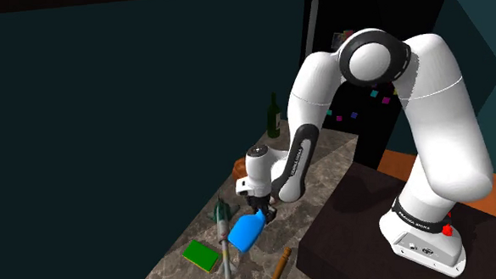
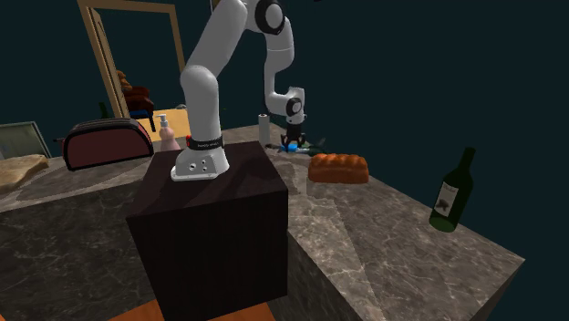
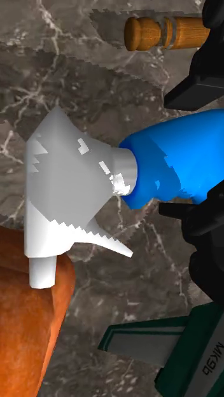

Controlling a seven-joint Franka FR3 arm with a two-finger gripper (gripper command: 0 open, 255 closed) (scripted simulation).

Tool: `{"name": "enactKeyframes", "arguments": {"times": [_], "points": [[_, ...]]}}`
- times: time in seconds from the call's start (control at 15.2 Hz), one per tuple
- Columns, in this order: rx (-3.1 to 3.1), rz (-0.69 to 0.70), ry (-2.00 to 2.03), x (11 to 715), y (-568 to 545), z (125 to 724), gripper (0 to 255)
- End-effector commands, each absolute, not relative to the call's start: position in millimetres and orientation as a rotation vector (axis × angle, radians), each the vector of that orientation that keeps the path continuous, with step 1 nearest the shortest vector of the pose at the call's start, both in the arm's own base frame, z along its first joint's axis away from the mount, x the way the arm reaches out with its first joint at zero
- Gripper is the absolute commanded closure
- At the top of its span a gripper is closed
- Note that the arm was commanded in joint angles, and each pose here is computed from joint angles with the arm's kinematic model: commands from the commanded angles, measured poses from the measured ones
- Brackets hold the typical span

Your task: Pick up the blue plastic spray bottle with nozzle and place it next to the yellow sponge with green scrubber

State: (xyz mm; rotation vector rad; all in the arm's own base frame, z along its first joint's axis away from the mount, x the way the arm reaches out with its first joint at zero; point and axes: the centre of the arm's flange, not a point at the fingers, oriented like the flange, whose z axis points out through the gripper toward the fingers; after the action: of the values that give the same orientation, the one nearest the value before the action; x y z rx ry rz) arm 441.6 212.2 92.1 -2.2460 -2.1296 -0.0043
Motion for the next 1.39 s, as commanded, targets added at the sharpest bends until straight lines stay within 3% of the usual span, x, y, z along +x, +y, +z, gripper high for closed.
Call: {"name": "enactKeyframes", "arguments": {"times": [0.0,0.46,1.32], "points": [[-2.246,-0.005,-2.129,447.0,237.0,92.6,255],[-2.246,-0.005,-2.129,458.9,322.5,93.5,255],[-2.246,-0.005,-2.129,458.9,322.5,24.9,255]]}}
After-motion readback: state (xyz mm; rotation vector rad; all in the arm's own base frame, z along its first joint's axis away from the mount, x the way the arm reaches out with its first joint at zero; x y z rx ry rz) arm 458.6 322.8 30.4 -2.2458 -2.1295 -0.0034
